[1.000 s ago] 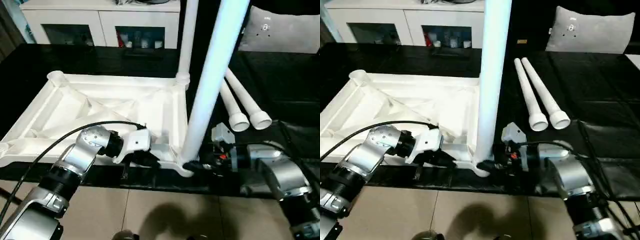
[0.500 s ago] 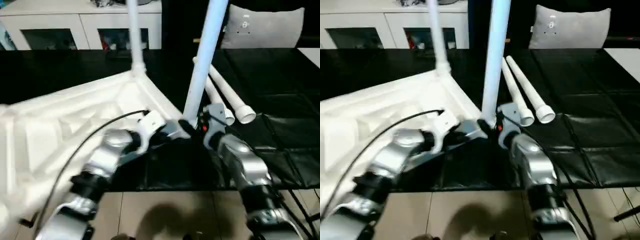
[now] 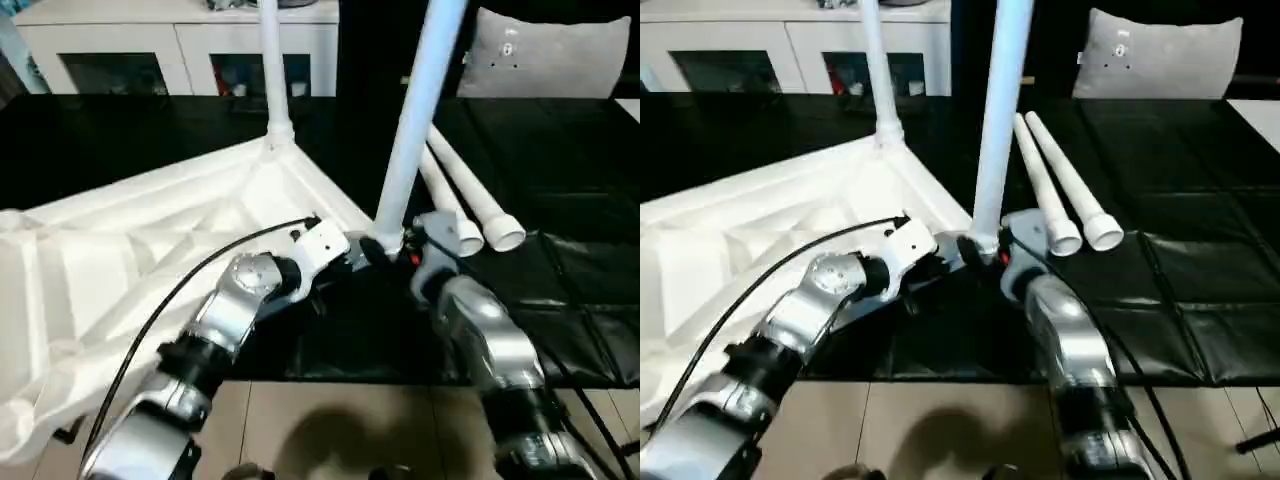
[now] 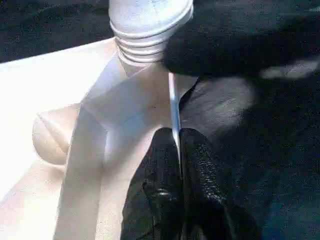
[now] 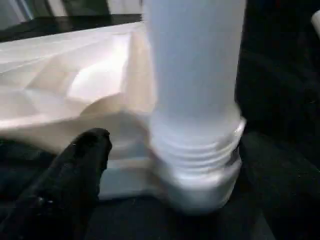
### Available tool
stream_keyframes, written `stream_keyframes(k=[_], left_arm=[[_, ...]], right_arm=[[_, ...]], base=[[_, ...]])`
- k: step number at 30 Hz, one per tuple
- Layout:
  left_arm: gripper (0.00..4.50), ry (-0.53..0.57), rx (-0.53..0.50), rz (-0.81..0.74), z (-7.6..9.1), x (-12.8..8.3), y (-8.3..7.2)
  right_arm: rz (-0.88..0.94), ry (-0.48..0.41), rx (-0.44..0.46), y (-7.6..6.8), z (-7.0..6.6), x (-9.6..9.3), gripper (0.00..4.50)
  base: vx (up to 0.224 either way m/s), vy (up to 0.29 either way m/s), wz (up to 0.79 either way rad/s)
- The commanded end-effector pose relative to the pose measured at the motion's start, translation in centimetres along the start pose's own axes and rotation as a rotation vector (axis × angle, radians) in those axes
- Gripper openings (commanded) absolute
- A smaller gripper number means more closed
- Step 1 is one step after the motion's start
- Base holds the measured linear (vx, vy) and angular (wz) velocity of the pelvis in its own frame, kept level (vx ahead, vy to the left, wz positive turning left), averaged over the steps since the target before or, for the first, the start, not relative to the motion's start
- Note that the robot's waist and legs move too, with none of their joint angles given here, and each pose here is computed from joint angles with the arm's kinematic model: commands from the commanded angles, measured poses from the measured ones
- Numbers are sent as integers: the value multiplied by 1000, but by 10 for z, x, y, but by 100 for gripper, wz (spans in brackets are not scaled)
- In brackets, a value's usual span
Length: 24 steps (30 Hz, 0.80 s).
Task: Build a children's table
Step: Rotate table base
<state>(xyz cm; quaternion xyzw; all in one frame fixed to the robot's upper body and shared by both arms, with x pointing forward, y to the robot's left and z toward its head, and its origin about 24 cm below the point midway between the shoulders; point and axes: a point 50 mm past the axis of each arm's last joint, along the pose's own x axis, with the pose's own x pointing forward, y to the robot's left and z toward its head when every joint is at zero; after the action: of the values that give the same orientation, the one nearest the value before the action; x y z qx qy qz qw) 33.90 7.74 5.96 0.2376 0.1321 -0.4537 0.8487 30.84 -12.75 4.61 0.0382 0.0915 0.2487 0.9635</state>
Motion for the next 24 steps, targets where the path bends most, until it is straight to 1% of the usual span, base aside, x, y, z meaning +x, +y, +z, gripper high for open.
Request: stream_keyframes(k=[1, 4, 5, 6, 7, 8, 9, 10, 11, 12, 14, 15, 16, 17, 18, 19, 20, 21, 22, 23, 24], left_arm=[[0, -81, 113, 33, 23, -1, 13], [0, -96, 169, 30, 26, 1, 20], [0, -98, 179, 30, 27, 1, 21], [0, -101, 193, 50, 31, 4, 27], [0, -101, 193, 52, 32, 4, 28], [0, -99, 197, 81, 34, 6, 32], [0, -104, 186, 79, 36, 8, 34], [0, -104, 186, 79, 36, 8, 34], [44, -108, 180, 74, 38, 9, 36], [55, -113, 169, 82, 41, 11, 38], [55, -120, 155, 102, 44, 13, 41], [79, -126, 162, 138, 47, 14, 44], [79, -127, 162, 140, 47, 14, 44], [99, -139, 151, 151, 48, 14, 45], [98, -148, 143, 157, 49, 15, 46], [98, -162, 115, 152, 49, 14, 46], [112, -172, 97, 147, 49, 14, 46], [139, -182, 67, 155, 47, 13, 47], [141, -182, 67, 155, 47, 13, 47], [142, -200, 21, 168, 45, 11, 48], [156, -212, -8, 179, 43, 9, 50]], right_arm=[[20, -49, -4, 3, 9, -4, 440], [11, -6, 16, 3, 4, -14, 440], [17, -3, 13, 3, 3, -15, 440], [24, 5, -7, 4, 1, -18, 440], [24, 6, -8, 4, 1, -18, 440], [17, 16, -15, 4, -1, -19, 440], [14, 18, -11, 4, -1, -20, 440], [14, 18, -11, 4, -1, -20, 440], [12, 16, -6, 4, -1, -20, 450], [5, 7, -7, 5, -1, -20, 450], [-14, 1, -20, 4, 0, -20, 450], [-25, 3, -38, 4, 1, -20, 450], [-24, 3, -38, 4, 1, -20, 450], [-18, 3, -36, 4, 1, -21, 450], [-11, 3, -32, 5, 2, -22, 450], [-1, 0, -31, 6, 3, -24, 450], [6, -2, -31, 7, 3, -25, 450], [5, -9, -26, 7, 5, -26, 450], [5, -9, -26, 7, 5, -26, 450], [2, -23, -25, 7, 7, -29, 450], [-2, -32, -24, 7, 8, -30, 450]], base=[[0, 0, 0], [0, 0, 0], [0, 0, 0], [0, 0, 0], [0, 0, 0], [0, 0, 0], [0, 0, 0], [0, 0, 0], [0, 0, 0], [0, 0, 0], [0, 0, 0], [0, 0, 0], [0, 0, 0], [0, 0, 0], [0, 0, 0], [0, 0, 0], [0, 0, 0], [0, 0, 0], [0, 0, 0], [0, 0, 0], [0, 0, 0]])
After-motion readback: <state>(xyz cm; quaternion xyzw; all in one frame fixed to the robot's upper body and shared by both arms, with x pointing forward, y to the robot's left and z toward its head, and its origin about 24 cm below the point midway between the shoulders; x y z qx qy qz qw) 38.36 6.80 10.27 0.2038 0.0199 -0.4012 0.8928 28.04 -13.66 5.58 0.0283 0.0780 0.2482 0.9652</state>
